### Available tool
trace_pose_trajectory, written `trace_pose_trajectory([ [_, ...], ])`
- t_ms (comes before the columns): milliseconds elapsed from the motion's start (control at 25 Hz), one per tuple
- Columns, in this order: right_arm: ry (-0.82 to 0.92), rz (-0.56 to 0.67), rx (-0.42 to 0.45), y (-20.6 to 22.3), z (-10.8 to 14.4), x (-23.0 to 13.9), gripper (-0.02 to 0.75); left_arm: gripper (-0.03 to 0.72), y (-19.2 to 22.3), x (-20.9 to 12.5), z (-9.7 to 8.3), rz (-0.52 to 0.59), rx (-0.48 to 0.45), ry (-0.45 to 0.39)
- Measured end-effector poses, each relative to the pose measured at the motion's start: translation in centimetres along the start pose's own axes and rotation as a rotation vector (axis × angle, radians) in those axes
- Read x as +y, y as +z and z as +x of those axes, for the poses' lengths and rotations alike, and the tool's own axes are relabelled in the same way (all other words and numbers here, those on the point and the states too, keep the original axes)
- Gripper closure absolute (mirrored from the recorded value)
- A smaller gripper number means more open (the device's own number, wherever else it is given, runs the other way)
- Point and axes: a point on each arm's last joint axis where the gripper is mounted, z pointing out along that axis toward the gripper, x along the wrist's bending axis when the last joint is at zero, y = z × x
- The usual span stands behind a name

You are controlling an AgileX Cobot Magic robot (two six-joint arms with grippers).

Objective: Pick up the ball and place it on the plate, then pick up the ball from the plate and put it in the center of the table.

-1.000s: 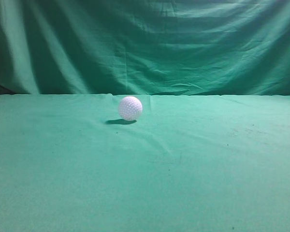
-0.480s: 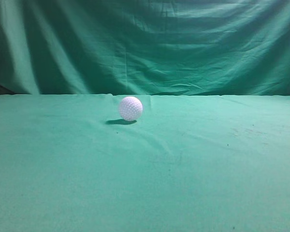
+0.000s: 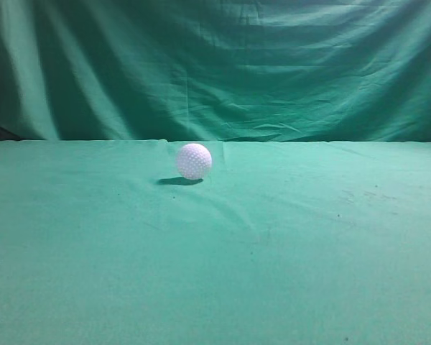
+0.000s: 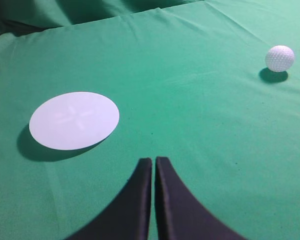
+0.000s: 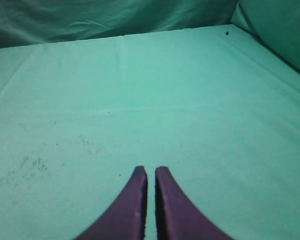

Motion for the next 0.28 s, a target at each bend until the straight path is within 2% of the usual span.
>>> trace_pose_trajectory([
  [280, 0.000, 0.000, 0.000, 0.00, 0.00, 0.00, 0.691, 0.688, 0.00, 0.00, 0.00, 0.000, 0.000, 0.000],
])
